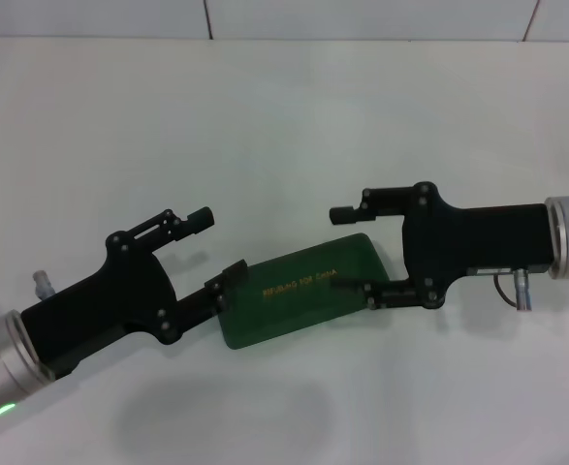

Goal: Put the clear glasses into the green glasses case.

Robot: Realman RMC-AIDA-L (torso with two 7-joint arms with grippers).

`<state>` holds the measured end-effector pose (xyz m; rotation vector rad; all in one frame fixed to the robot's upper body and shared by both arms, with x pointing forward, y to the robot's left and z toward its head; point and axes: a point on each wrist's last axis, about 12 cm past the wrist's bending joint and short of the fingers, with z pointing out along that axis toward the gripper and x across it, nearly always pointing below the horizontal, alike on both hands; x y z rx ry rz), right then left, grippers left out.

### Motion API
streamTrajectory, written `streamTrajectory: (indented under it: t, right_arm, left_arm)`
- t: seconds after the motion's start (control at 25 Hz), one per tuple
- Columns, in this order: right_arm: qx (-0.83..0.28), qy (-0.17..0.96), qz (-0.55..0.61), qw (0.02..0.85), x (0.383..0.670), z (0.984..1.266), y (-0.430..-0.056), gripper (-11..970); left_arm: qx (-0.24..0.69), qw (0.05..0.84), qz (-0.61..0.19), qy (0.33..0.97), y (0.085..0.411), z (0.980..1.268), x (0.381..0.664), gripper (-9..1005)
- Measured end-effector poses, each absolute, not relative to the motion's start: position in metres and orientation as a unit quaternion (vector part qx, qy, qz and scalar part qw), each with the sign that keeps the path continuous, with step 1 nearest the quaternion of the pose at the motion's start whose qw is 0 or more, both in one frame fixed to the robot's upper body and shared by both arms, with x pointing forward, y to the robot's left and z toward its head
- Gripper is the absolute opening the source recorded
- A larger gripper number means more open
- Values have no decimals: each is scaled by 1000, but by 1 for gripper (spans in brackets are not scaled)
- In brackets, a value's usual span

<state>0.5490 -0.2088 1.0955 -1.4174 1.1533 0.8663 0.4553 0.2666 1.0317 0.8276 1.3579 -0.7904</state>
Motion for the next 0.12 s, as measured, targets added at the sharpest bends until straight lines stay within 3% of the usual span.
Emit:
streamTrajectory:
  t: [0.12]
  right_arm:
    - [-585, 479, 359, 547, 548, 1094, -210, 636]
  left_arm:
    - [362, 632, -346, 592, 266, 1032, 456, 664]
